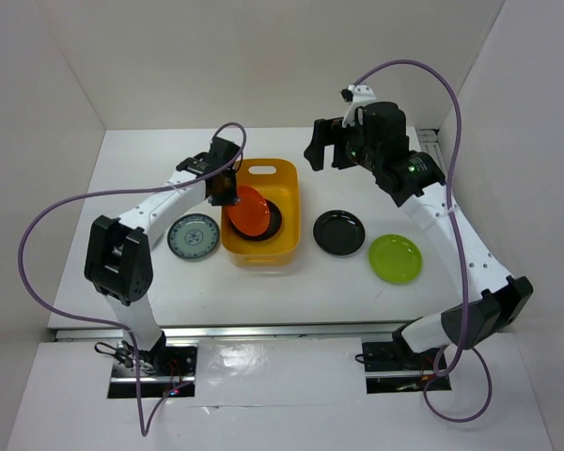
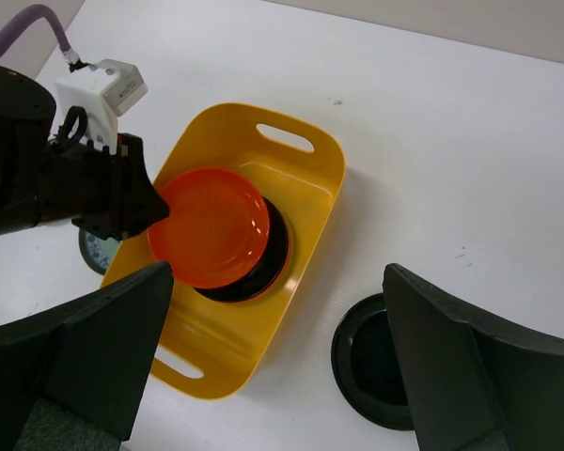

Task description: Place the plates into the plastic bin on the countertop

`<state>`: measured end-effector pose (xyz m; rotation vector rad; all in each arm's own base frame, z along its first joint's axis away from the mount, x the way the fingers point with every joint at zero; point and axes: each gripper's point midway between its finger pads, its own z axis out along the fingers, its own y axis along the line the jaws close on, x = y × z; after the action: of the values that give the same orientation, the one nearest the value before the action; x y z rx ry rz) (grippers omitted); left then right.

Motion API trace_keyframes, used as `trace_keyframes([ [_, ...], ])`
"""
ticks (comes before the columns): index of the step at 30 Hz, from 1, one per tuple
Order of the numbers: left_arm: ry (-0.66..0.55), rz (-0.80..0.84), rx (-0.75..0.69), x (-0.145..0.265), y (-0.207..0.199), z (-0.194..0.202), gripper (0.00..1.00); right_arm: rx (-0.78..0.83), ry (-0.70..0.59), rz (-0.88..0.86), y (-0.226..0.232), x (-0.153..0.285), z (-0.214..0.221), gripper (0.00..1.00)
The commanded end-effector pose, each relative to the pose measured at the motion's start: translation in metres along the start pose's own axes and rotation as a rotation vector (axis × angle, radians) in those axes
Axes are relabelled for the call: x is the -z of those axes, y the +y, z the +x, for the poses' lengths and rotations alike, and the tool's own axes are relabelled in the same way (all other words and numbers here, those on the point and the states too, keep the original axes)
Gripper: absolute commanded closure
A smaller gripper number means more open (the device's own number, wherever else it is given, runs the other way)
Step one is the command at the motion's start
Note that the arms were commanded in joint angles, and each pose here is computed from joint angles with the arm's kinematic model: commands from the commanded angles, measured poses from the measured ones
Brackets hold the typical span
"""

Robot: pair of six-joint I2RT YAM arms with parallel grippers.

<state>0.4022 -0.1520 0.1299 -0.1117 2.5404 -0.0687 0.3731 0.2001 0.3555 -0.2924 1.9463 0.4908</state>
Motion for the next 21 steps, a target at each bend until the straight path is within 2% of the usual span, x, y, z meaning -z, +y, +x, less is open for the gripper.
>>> trace_keyframes([
  [1,-0.057,0.068,0.042,0.013,-0.018,-0.023,0.62,0.010,-0.032,-0.021,0.003,0.008,-0.009,0.00],
  [3,-0.076,0.087,0.046,0.021,-0.021,-0.029,0.45,0.009,-0.021,-0.019,0.002,0.004,-0.006,0.00],
  [4,-0.076,0.110,0.040,0.026,-0.027,-0.029,0.21,0.009,-0.021,-0.019,0.002,0.004,-0.006,0.00],
  [6,-0.117,0.169,0.047,0.043,-0.039,-0.046,0.17,0.009,-0.014,-0.008,0.000,0.002,-0.003,0.00],
  [7,-0.139,0.200,0.051,0.055,-0.043,-0.054,0.00,0.008,-0.017,0.007,-0.003,0.000,-0.002,0.00],
  [13,-0.262,0.314,0.015,0.120,-0.074,-0.103,0.00,-0.073,0.044,0.039,-0.047,-0.015,0.037,0.00],
  [14,-0.247,0.306,0.013,0.119,-0.072,-0.099,0.00,-0.068,0.056,0.053,-0.055,-0.018,0.045,0.00],
  [19,-0.319,0.337,0.059,0.166,-0.063,-0.122,0.00,-0.065,0.233,0.197,-0.125,-0.039,0.124,0.00],
  [21,-0.332,0.364,0.079,0.176,-0.053,-0.128,0.00,-0.032,0.264,0.223,-0.143,-0.048,0.139,0.01],
])
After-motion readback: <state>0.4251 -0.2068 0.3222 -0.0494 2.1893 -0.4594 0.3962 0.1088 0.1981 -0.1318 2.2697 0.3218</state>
